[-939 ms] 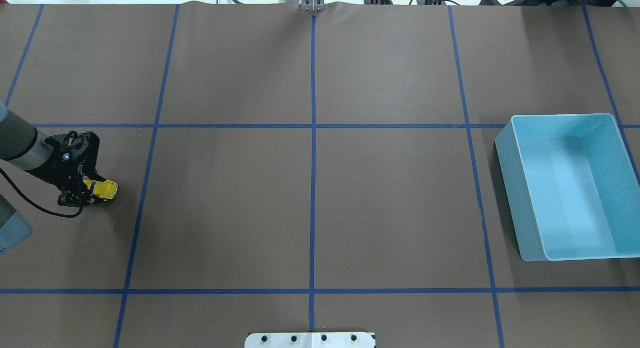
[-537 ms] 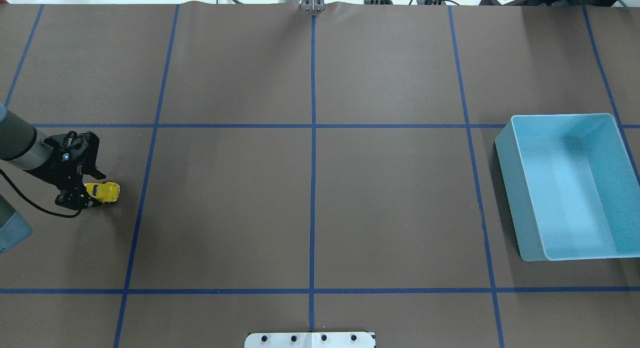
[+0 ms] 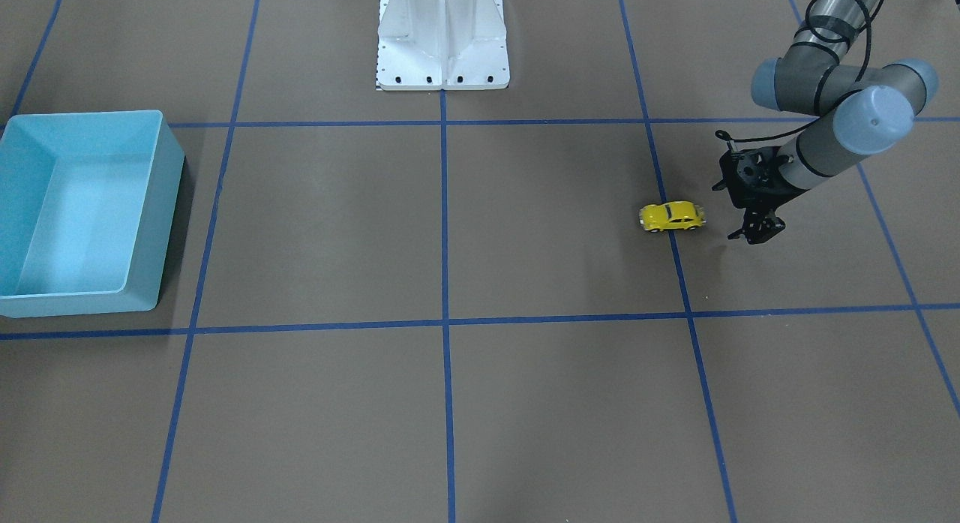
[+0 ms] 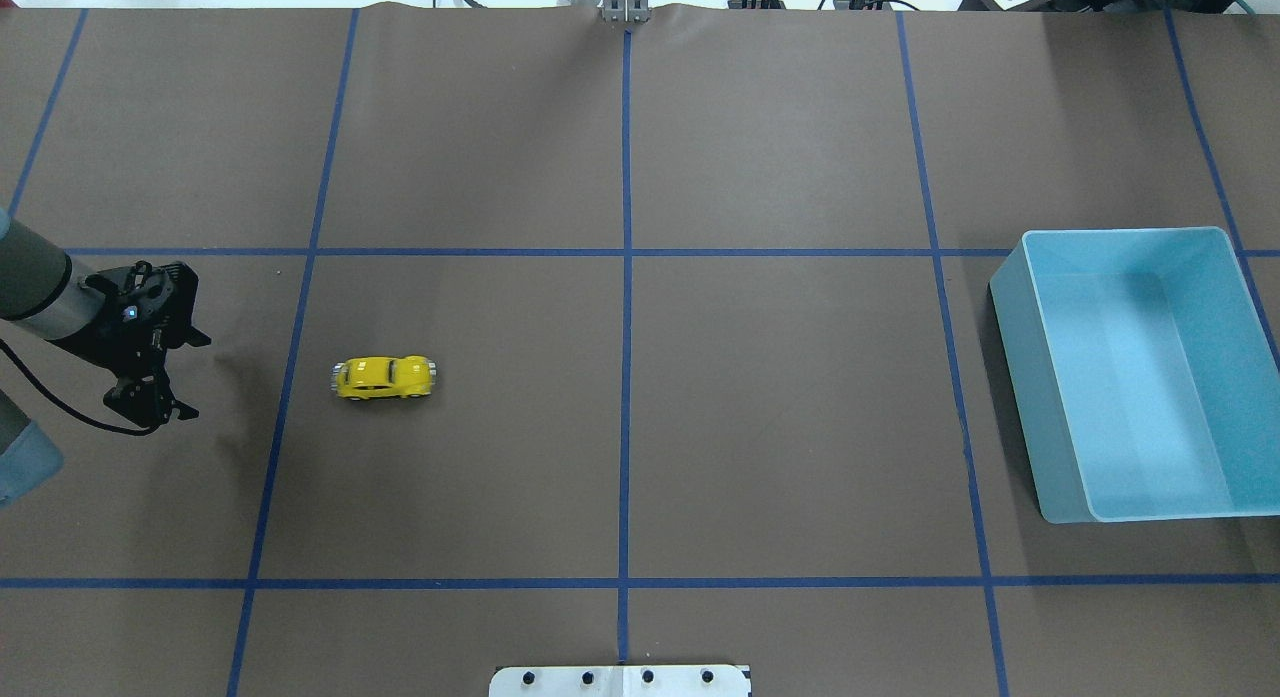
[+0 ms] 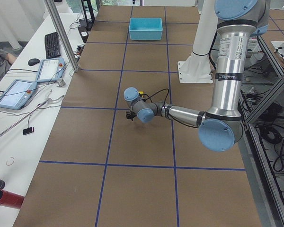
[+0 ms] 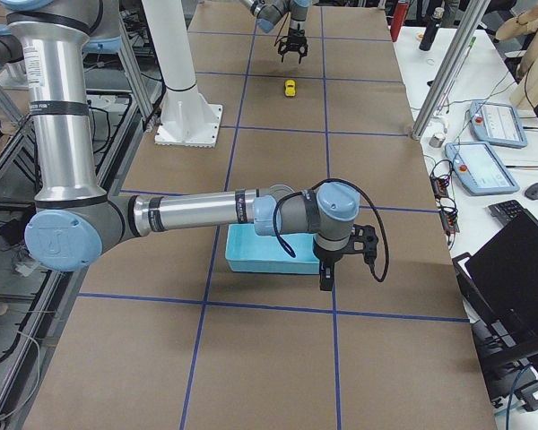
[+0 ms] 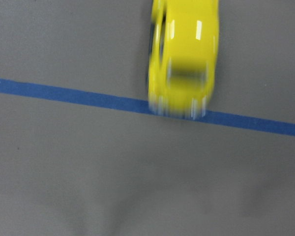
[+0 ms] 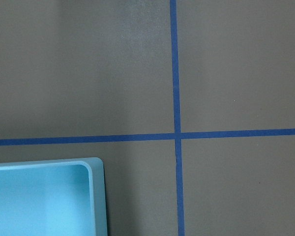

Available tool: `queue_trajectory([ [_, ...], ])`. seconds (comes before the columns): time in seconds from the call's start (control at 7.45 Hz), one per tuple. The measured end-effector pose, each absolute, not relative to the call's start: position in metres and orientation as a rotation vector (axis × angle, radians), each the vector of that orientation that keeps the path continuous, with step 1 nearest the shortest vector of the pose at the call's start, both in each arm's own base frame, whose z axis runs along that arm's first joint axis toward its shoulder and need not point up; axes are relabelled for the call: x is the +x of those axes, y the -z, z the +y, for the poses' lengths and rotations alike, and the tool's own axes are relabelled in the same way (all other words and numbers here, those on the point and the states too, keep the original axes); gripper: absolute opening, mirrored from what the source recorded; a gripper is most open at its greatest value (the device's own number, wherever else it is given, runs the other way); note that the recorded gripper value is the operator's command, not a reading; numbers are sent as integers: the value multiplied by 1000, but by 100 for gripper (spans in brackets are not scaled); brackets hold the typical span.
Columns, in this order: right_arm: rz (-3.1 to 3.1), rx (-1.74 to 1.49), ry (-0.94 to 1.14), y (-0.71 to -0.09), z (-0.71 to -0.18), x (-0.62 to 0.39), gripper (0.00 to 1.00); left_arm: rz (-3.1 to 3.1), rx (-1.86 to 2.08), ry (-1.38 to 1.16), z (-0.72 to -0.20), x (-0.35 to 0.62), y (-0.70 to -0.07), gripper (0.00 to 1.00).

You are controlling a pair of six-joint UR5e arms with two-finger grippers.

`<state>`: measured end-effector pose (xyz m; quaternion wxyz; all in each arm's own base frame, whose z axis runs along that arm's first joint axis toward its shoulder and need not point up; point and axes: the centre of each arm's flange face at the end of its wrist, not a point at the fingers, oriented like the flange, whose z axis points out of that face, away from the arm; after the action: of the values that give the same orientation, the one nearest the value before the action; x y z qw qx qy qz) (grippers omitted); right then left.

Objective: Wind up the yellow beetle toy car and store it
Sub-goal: 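Open the left gripper to release the car and lift away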

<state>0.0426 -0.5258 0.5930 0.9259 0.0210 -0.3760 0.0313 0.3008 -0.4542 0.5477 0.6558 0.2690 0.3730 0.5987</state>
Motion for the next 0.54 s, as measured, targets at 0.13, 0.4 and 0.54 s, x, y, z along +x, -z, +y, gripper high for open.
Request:
queue_trajectory([
  [0.13,-771,43,-64,-593,-526,43,100,845,612,-1353,-455,299,-547,100],
  [0.4,-771,43,-64,-593,-526,43,100,848,611,-1301,-465,284,-545,100],
  [0.54,-771,43,-64,-593,-526,43,100,853,591,-1226,-471,273,-544,100],
])
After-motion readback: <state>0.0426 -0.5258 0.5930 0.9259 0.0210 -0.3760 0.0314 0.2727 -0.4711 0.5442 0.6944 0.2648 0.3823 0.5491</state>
